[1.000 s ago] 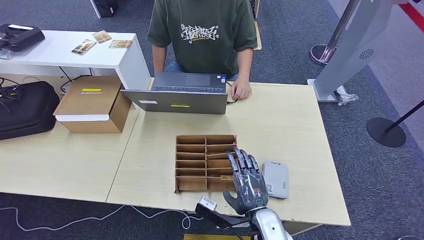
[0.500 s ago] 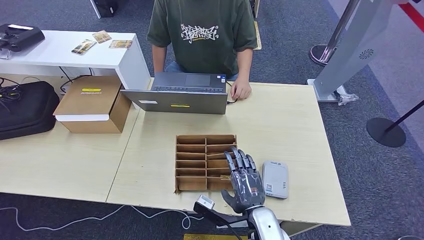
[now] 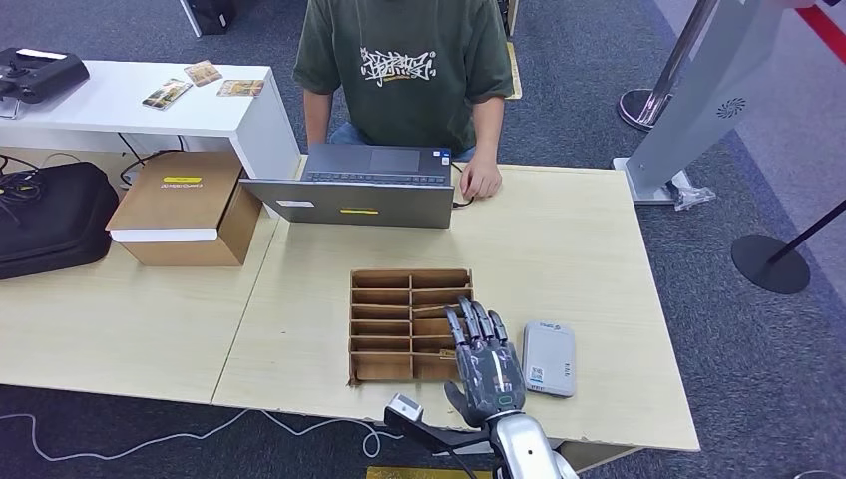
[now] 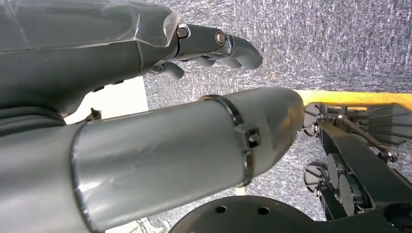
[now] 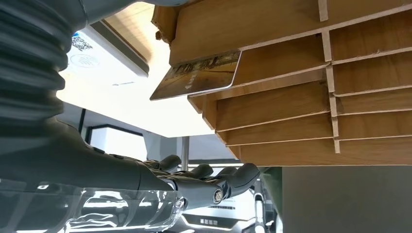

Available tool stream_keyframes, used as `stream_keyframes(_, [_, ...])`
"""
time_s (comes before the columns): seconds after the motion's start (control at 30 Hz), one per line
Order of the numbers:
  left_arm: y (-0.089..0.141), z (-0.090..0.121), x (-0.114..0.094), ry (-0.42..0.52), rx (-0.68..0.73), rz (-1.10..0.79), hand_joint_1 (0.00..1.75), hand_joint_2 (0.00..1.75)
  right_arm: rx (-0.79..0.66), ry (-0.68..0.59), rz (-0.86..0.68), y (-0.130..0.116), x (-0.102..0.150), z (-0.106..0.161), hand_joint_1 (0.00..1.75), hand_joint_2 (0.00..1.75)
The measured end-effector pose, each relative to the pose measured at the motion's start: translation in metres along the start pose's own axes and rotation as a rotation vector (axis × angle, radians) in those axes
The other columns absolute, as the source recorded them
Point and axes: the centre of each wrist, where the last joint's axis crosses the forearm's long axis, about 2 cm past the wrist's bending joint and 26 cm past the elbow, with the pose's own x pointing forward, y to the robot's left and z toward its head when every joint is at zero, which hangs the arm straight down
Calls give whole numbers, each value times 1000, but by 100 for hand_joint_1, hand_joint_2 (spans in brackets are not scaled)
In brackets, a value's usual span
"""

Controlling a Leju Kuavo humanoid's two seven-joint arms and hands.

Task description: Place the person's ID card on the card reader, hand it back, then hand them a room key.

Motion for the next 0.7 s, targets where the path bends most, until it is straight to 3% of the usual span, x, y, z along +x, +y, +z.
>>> stream_keyframes(0.7, [3,1,-1,1,3,1,0,0,-5,-85,78,12,-2,-5,0,175])
